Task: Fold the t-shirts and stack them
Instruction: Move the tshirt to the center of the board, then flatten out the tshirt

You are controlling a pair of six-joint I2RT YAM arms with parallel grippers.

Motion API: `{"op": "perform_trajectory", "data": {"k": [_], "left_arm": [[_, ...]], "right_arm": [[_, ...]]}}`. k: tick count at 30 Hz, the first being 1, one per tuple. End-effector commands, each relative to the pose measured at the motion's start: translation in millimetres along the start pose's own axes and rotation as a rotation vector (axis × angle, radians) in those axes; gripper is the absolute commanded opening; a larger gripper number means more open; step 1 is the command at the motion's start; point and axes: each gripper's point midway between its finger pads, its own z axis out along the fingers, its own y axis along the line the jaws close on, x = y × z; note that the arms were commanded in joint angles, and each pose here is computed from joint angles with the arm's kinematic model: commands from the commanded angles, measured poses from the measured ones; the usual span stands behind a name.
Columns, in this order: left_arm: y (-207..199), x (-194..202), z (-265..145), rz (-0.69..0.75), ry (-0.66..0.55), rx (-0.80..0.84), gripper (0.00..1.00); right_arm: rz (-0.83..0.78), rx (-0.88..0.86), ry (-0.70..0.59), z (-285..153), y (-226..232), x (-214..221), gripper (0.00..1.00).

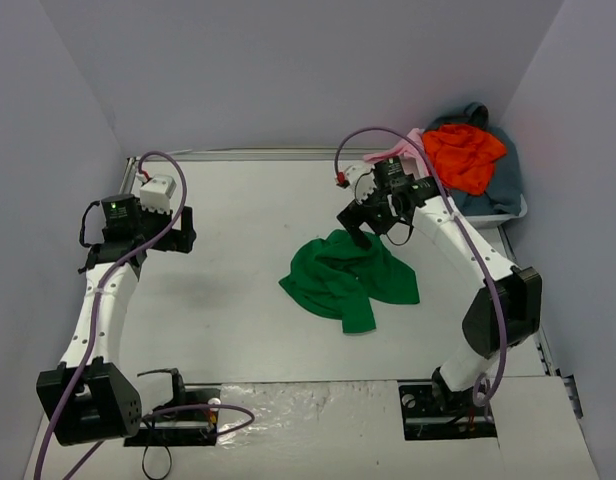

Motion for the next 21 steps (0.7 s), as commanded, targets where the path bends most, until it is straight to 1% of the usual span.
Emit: {"op": "perform_trajectory", "data": {"k": [1, 3, 4, 5, 6, 7, 8, 9, 10, 12, 13, 14, 15, 18, 21], "left_arm": [[1.2, -11.3, -1.2, 0.010, -0.012, -0.006, 0.94], [3.0, -10.5, 1.7, 0.010, 0.001, -0.010, 0.94], [3.9, -10.2, 2.8, 0.013, 0.007, -0.017, 0.94], [4.3, -10.5, 4.2, 0.018, 0.010, -0.019, 0.94], [4.9, -10.0, 5.1, 0.020, 0.012, -0.022, 0.94], [5.4, -11.0, 6.1, 0.025, 0.011, -0.027, 0.94], [5.0, -12.4, 7.0, 0.033, 0.009, -0.027, 0.94], [3.4, -12.7, 8.5, 0.041, 0.011, -0.022, 0.94], [1.4, -13.6, 9.6, 0.053, 0.012, -0.013, 0.94], [-12.1, -8.4, 16.7, 0.113, 0.050, 0.018, 0.94], [-13.5, -9.9, 16.8, 0.136, 0.062, 0.008, 0.94], [-28.0, -7.9, 19.4, 0.160, 0.077, 0.041, 0.94], [-31.6, -7.3, 20.8, 0.163, 0.081, 0.051, 0.94], [-41.0, -4.5, 22.0, 0.167, 0.068, 0.082, 0.94], [-41.8, 2.5, 23.2, 0.177, 0.083, 0.086, 0.94]], "right_arm": [[-0.113, -0.170, -0.002, -35.2, 50.6, 2.9, 0.96], [-0.146, -0.219, 0.063, -36.1, 69.8, 23.0, 0.94], [-0.176, -0.245, 0.091, -33.8, 83.5, 29.4, 0.90], [-0.193, -0.268, 0.145, -31.3, 92.6, 45.7, 0.89], [-0.208, -0.280, 0.173, -28.5, 98.7, 53.7, 0.87], [-0.237, -0.284, 0.202, -25.2, 107.5, 60.0, 0.82], [-0.245, -0.295, 0.247, -19.8, 112.5, 74.2, 0.79], [-0.256, -0.296, 0.268, -17.0, 115.0, 80.0, 0.77], [-0.262, -0.299, 0.285, -14.2, 116.7, 84.6, 0.73], [-0.266, -0.308, 0.336, -4.8, 118.5, 97.0, 0.68], [-0.264, -0.314, 0.362, 0.1, 119.0, 102.2, 0.65], [-0.263, -0.320, 0.373, 3.0, 119.7, 104.9, 0.65], [-0.261, -0.324, 0.380, 6.1, 120.4, 106.5, 0.64], [-0.261, -0.333, 0.410, 15.6, 122.4, 112.6, 0.65], [-0.268, -0.349, 0.449, 24.3, 127.5, 119.1, 0.66]]}}
